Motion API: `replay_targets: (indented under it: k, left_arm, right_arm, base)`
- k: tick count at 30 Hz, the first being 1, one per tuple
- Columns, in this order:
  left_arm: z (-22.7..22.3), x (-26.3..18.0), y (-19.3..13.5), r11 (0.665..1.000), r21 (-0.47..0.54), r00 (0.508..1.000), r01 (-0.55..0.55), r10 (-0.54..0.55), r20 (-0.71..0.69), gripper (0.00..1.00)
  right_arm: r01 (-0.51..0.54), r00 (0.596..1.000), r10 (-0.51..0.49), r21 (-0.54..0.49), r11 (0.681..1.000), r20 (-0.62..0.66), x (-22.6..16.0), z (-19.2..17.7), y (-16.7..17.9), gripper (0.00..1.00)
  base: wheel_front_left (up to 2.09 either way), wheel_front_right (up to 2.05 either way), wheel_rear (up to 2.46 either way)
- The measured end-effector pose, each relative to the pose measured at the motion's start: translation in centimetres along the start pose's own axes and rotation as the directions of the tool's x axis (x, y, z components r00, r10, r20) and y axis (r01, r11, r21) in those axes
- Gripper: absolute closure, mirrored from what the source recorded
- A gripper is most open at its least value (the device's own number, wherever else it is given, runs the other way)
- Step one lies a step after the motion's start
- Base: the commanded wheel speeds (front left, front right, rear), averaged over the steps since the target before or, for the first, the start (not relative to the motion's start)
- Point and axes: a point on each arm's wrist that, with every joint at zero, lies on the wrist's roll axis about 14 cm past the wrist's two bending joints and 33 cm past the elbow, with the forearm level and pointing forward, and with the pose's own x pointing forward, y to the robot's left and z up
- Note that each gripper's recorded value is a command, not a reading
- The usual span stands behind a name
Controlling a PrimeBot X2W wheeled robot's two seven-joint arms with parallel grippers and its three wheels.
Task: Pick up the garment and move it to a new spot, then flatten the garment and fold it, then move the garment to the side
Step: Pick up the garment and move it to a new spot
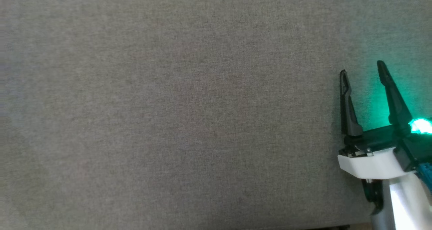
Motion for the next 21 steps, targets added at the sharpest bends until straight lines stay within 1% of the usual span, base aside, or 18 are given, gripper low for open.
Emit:
replay_targets:
  k: [2,4,6,9,11,13,16,18,20,21]
  left_arm:
    - [1.3,-0.8,-0.1,1.0,0.0,0.999,0.025,-0.025,0.029,1.0]
    - [3.4,-1.7,-0.5,0.998,-0.019,0.995,0.058,-0.056,0.087,1.0]
    - [5.7,-2.9,-1.3,0.995,-0.014,0.985,0.097,-0.094,0.143,1.0]
    - [9.3,-5.2,-3.3,0.985,-0.015,0.956,0.172,-0.164,0.243,1.0]
    - [11.4,-7.3,-5.4,0.971,-0.004,0.924,0.239,-0.226,0.309,1.0]
    - [12.4,-10.0,-8.2,0.944,0.02,0.881,0.328,-0.314,0.354,1.0]
    - [11.0,-14.5,-12.0,0.882,0.028,0.816,0.47,-0.446,0.367,1.0]
    - [9.0,-17.5,-13.4,0.846,0.028,0.785,0.532,-0.506,0.358,1.0]
    - [6.7,-20.5,-14.9,0.817,0.042,0.763,0.575,-0.554,0.332,1.0]
    - [6.7,-20.5,-14.9,0.817,0.042,0.763,0.575,-0.554,0.332,1.0]
  right_arm:
    - [-0.002,1.0,0.002,0.003,1.0,0.015,-0.2,0.7,0.1,0.0]
    - [0.0,0.999,0.0,0.012,1.0,0.032,-0.4,1.4,0.2,0.0]
    - [0.002,0.999,-0.003,0.02,1.0,0.052,-0.6,2.3,0.2,0.0]
    - [0.004,0.997,-0.006,0.03,1.0,0.08,-1.2,3.5,0.4,0.0]
    - [0.004,0.995,-0.007,0.033,0.999,0.104,-1.7,4.5,0.5,0.0]
    - [0.007,0.992,-0.012,0.045,0.999,0.129,-2.3,5.6,0.5,0.0]
    - [0.008,0.987,-0.018,0.064,0.998,0.159,-3.8,6.9,0.7,0.0]
    - [0.003,0.984,-0.017,0.077,0.997,0.177,-4.8,7.6,1.0,0.0]
    - [-0.009,0.979,-0.007,0.076,0.997,0.201,-5.5,8.5,1.5,0.0]
    - [-0.009,0.979,-0.007,0.076,0.997,0.201,-5.5,8.5,1.5,0.0]
  base:
    - [0.0,0.0,0.0]
    - [0.0,0.0,0.0]
    - [0.0,0.0,0.0]
    - [0.0,0.0,0.0]
    - [0.0,0.0,0.0]
    - [0.0,0.0,0.0]
    - [0.0,0.0,0.0]
    - [0.0,0.0,0.0]
    - [0.0,0.0,0.0]
    - [0.0,0.0,0.0]
